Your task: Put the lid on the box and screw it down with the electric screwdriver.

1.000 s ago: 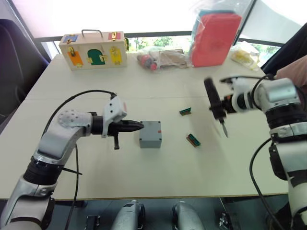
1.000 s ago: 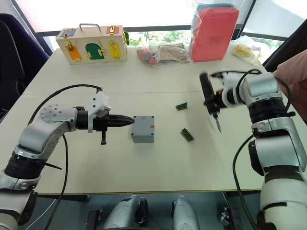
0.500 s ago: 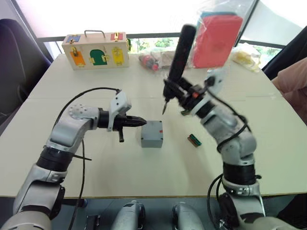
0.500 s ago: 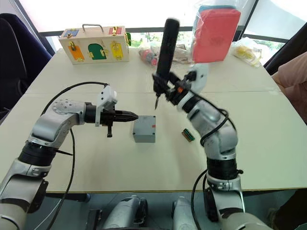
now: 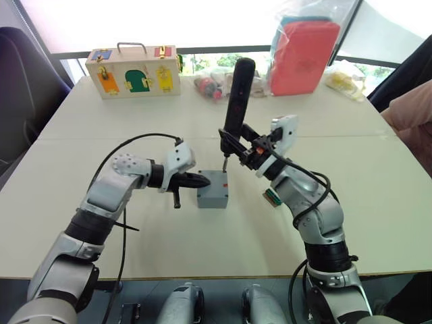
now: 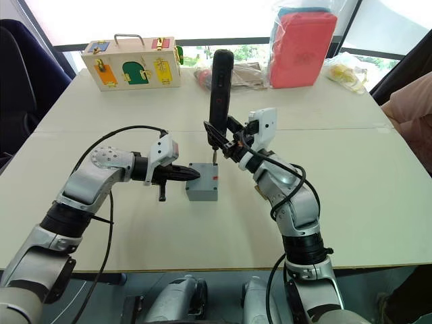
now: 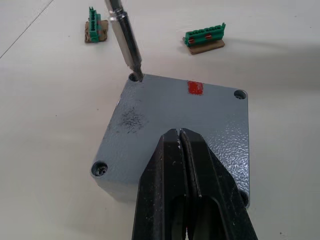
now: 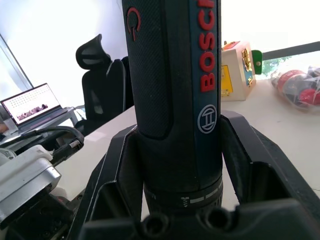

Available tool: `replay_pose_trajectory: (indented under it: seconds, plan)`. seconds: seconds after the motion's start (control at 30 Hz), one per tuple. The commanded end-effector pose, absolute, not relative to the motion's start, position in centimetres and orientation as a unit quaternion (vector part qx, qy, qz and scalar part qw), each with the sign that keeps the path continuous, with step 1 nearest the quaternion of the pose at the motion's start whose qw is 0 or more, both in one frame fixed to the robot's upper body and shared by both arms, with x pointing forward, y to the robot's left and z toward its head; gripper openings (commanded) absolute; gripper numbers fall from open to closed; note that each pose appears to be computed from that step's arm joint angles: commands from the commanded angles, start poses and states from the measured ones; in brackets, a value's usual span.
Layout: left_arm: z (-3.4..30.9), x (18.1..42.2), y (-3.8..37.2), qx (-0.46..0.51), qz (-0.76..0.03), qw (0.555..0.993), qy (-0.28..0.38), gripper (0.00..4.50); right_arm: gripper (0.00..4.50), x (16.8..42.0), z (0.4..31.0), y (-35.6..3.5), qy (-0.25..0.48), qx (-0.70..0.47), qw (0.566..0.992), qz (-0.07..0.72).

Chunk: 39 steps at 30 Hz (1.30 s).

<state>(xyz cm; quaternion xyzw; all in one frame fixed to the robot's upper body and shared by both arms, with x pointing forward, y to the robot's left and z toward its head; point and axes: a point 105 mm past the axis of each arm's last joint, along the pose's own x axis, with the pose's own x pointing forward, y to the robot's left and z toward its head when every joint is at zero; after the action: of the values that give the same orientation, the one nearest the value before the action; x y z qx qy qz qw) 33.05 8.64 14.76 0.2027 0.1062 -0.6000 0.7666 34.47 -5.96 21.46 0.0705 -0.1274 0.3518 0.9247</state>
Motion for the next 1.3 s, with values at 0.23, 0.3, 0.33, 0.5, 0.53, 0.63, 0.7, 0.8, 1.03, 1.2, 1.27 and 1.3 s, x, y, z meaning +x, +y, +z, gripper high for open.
replay_pose_trajectory:
  seconds: [0.23,0.3,0.33,0.5,0.53,0.63,0.7,0.8,1.03,1.2,1.27,1.3]
  plan:
    - [14.8,32.7,8.6,0.213,-0.605,0.759,0.111,0.0,1.83,34.4,21.9,-6.1,-0.157,0.051,0.924,0.344]
    - [14.7,32.6,8.6,0.214,-0.604,0.759,0.113,0.0,1.83,34.5,21.7,-6.4,-0.155,0.05,0.925,0.342]
    - [14.7,32.6,8.6,0.215,-0.604,0.759,0.114,0.0,1.83,34.6,21.6,-6.5,-0.153,0.05,0.926,0.341]
    - [14.7,32.5,8.7,0.215,-0.603,0.76,0.116,0.0,1.83,34.7,21.4,-6.9,-0.146,0.049,0.927,0.341]
    - [14.6,32.5,8.7,0.215,-0.602,0.76,0.117,0.0,1.83,34.8,21.4,-7.0,-0.145,0.051,0.928,0.34]
    - [14.5,32.5,8.7,0.214,-0.601,0.761,0.119,0.0,1.83,34.9,21.2,-7.2,-0.141,0.052,0.929,0.337]
    - [14.4,32.5,8.6,0.212,-0.601,0.761,0.119,0.0,1.83,34.9,21.2,-7.3,-0.138,0.058,0.929,0.338]
    - [14.4,32.5,8.6,0.211,-0.601,0.762,0.119,0.0,1.83,35.0,21.3,-7.6,-0.135,0.073,0.93,0.335]
    - [14.2,32.4,8.4,0.209,-0.603,0.761,0.12,0.0,1.83,34.5,19.7,-7.1,-0.113,0.022,0.926,0.36]
    - [13.8,32.3,8.4,0.204,-0.601,0.763,0.123,0.0,1.83,34.3,16.6,-5.9,-0.071,0.008,0.929,0.364]
    - [13.6,32.2,8.4,0.201,-0.598,0.766,0.125,0.0,1.83,34.4,15.4,-5.9,-0.056,0.003,0.932,0.359]
    - [13.6,32.2,8.4,0.199,-0.597,0.767,0.125,0.0,1.83,34.4,14.9,-6.0,-0.05,0.001,0.933,0.356]
